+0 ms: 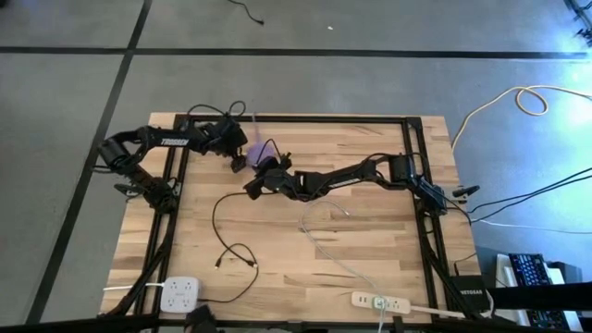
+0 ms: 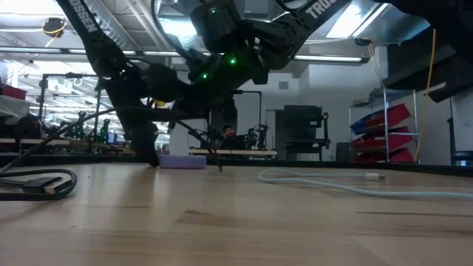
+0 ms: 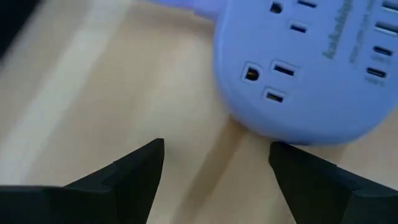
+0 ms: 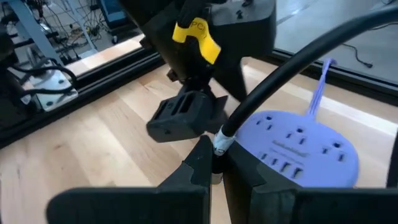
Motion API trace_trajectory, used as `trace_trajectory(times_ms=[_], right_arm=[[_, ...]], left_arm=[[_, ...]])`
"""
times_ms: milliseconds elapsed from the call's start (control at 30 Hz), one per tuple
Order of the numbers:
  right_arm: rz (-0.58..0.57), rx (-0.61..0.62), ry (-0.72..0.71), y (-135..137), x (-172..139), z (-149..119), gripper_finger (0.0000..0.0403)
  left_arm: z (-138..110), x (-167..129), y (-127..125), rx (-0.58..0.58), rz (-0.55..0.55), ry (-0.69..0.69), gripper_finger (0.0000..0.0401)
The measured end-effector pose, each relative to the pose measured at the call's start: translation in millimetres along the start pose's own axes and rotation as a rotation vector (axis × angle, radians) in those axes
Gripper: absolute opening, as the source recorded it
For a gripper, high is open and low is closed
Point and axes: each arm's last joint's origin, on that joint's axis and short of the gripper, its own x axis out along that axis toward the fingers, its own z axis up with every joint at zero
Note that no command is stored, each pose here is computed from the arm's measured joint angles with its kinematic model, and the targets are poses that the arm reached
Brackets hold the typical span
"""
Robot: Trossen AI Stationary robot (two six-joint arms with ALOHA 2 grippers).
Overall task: Insert USB
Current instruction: Insert the black usb cable into the purple outlet extension
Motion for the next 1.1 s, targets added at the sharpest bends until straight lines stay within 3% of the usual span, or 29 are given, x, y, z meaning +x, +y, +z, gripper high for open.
trace_trajectory(times_ms=[300,500,733,900,1100], right_arm=[[-0.013,-0.008,0.000,-24.5,-7.6,-4.1,0.0000],[0.179,0.074,-0.067,-58.5,-17.6,-4.0,0.0000],[0.250,0.050,-0.056,-60.0,-19.5,-4.6,0.0000],[0.342,0.068,-0.164,-55.4,-42.8,2.3,0.0000],[0.300,0.083,-0.162,-77.4,-61.5,-8.1,0.0000]], left_arm=[[6.3,3.0,-3.8,0.129,-0.078,-0.083,0.0280],[5.7,13.4,-13.8,0.175,-0.116,-0.064,0.0280],[5.7,15.6,-21.9,0.165,-0.215,-0.140,0.0280],[-6.0,18.2,-19.4,0.106,-0.233,-0.193,0.0280],[-6.3,16.3,-21.9,0.055,-0.285,-0.242,0.0306]])
